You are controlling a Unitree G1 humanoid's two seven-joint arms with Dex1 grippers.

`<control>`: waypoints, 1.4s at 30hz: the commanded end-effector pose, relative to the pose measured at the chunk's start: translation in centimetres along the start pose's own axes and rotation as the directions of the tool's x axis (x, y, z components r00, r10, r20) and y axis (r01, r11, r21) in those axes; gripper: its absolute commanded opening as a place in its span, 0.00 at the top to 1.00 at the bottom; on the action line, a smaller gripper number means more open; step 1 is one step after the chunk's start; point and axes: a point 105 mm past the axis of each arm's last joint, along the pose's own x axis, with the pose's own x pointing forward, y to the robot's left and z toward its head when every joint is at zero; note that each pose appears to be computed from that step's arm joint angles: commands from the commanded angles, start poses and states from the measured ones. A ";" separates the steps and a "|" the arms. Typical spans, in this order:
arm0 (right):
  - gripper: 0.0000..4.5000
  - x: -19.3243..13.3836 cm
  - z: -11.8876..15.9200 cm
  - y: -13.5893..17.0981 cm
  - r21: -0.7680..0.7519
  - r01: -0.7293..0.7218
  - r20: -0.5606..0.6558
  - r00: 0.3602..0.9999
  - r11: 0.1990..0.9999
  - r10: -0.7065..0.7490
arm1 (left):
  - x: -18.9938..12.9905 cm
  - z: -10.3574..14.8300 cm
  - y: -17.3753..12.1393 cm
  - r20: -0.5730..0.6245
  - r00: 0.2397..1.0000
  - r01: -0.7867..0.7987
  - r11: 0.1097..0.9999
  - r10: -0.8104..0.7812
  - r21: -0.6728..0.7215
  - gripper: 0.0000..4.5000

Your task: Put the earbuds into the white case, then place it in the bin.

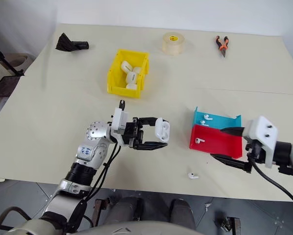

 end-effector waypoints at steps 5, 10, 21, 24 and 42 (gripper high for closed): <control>0.01 2.4 2.3 -0.2 -0.038 -0.131 -0.161 0.979 0.991 0.124 | 0.9 0.6 -0.5 0.028 1.000 0.006 0.999 -0.007 0.035 0.38; 0.01 4.4 1.7 -0.5 -0.059 -0.201 -0.267 0.947 0.978 0.178 | 1.3 0.7 -0.6 0.038 0.999 0.006 0.999 -0.008 0.040 0.38; 0.01 6.7 -0.2 -2.3 -0.113 -0.200 -0.390 0.910 0.973 0.142 | 1.2 0.8 -0.7 0.038 0.999 -0.011 0.999 0.009 0.045 0.38; 0.01 7.1 -0.4 -2.3 -0.114 -0.207 -0.392 0.908 0.972 0.147 | 1.2 0.9 -0.7 0.037 0.999 -0.013 0.999 0.011 0.043 0.38; 0.54 7.8 -0.4 -2.9 -0.156 -0.192 -0.405 0.907 0.969 0.114 | 1.1 1.0 -0.6 0.036 0.999 -0.011 0.999 0.010 0.042 0.38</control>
